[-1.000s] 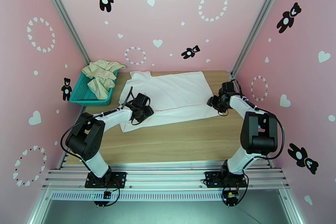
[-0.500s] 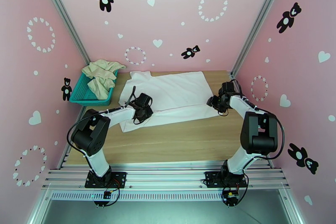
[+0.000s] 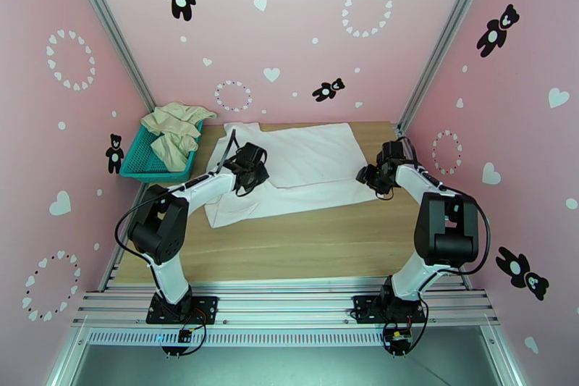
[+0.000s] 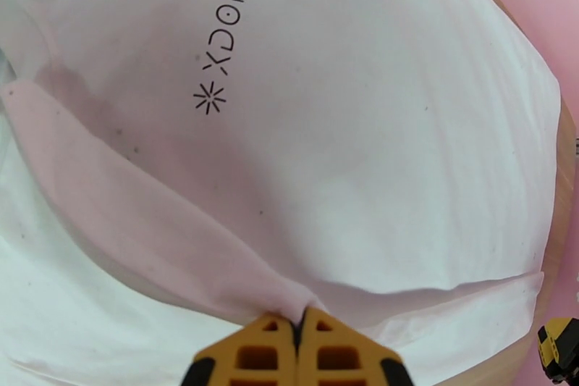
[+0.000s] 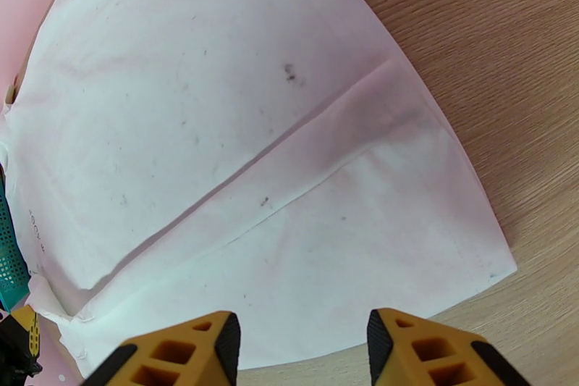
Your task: Fold and stack the mixed laundry pile
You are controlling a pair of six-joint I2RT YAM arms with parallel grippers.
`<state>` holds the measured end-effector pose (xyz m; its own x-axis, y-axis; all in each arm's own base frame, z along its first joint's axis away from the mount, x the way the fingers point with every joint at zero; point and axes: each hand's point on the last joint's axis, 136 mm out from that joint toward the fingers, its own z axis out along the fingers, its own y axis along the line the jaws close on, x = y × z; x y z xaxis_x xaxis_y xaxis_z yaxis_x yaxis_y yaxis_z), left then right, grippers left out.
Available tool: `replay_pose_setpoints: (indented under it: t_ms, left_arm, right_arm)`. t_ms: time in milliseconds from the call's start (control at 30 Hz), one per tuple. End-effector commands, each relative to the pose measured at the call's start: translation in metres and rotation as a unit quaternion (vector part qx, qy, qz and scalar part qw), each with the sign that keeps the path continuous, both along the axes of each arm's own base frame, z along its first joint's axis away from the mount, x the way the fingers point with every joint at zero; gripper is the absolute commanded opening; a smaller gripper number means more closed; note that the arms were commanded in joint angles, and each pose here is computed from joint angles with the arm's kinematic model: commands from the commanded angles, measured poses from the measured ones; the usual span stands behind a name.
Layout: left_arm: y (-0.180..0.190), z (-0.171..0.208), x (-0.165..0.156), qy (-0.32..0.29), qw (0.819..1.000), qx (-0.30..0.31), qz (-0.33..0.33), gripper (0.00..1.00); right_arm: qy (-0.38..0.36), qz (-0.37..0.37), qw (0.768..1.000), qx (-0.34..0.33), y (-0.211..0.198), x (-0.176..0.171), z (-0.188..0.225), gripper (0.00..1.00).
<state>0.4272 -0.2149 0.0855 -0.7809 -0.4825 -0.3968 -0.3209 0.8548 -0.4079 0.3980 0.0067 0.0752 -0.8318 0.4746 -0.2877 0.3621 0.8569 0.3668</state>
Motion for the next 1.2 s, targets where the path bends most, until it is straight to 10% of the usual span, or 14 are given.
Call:
replay_pose_setpoints:
  t_ms: [0,67,367,600,900,1167]
  left_arm:
    - [0.011,-0.018,0.01,0.011,0.999,0.031,0.005,0.0]
    - [0.012,-0.022,0.016,0.013,0.999,0.031,0.009,0.0]
    - [0.039,0.026,0.025,-0.039,0.995,0.088,0.023,0.6]
    - [0.063,0.065,-0.009,-0.056,0.991,0.122,-0.007,0.6]
    - [0.03,-0.02,-0.029,0.015,0.997,0.041,-0.057,0.52]
    - [0.05,-0.061,-0.055,0.055,0.997,0.045,-0.04,0.53]
  right_arm:
    - [-0.012,0.004,1.0,-0.001,0.001,0.002,0.018,0.52]
    - [-0.014,0.005,1.0,-0.007,-0.001,0.001,0.023,0.52]
    - [-0.023,0.017,0.999,-0.02,0.004,-0.007,0.039,0.52]
    - [-0.008,0.06,0.998,-0.029,0.042,0.001,0.015,0.52]
    - [0.034,0.064,0.996,-0.06,0.043,0.038,-0.028,0.49]
    - [0.113,0.044,0.991,-0.059,0.02,-0.006,-0.067,0.49]
